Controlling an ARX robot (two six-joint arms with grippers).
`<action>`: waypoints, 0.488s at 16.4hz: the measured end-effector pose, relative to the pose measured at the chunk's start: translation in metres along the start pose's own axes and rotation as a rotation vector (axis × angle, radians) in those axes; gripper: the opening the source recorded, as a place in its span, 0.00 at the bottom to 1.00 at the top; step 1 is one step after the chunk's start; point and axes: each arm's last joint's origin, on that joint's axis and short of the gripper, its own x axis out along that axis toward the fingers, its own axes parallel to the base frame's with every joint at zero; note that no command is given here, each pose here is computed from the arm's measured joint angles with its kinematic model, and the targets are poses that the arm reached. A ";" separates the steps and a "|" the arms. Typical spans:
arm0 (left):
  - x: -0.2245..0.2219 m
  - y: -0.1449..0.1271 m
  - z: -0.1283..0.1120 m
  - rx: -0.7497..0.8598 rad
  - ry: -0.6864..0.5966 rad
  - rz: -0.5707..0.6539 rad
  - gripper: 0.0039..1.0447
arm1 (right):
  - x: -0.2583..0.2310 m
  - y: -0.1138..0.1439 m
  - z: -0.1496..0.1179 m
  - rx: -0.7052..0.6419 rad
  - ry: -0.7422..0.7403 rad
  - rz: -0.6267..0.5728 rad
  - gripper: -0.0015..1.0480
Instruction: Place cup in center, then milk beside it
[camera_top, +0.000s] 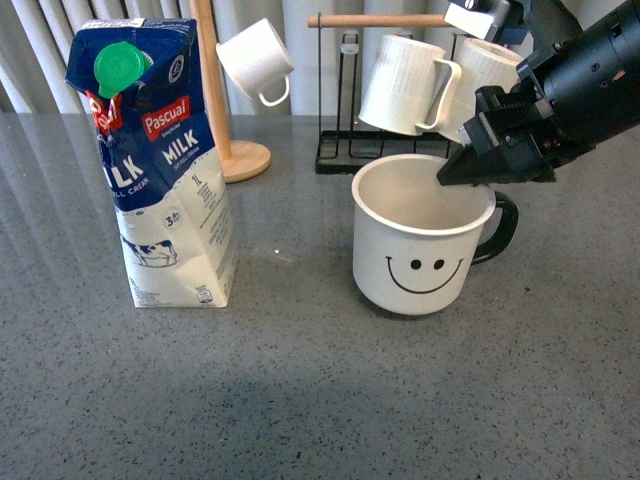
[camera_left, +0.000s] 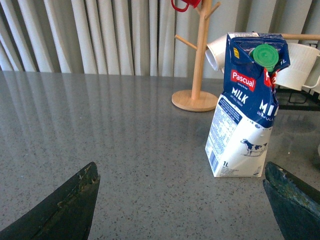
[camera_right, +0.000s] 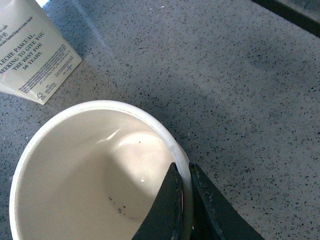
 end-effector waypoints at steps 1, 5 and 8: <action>0.000 0.000 0.000 0.000 0.000 0.000 0.94 | 0.003 0.002 -0.001 -0.002 0.006 0.005 0.03; 0.000 0.000 0.000 0.000 0.000 0.000 0.94 | 0.012 0.001 -0.006 0.003 0.026 -0.004 0.03; 0.000 0.000 0.000 0.000 0.000 0.000 0.94 | 0.015 -0.001 -0.007 0.006 0.039 -0.012 0.55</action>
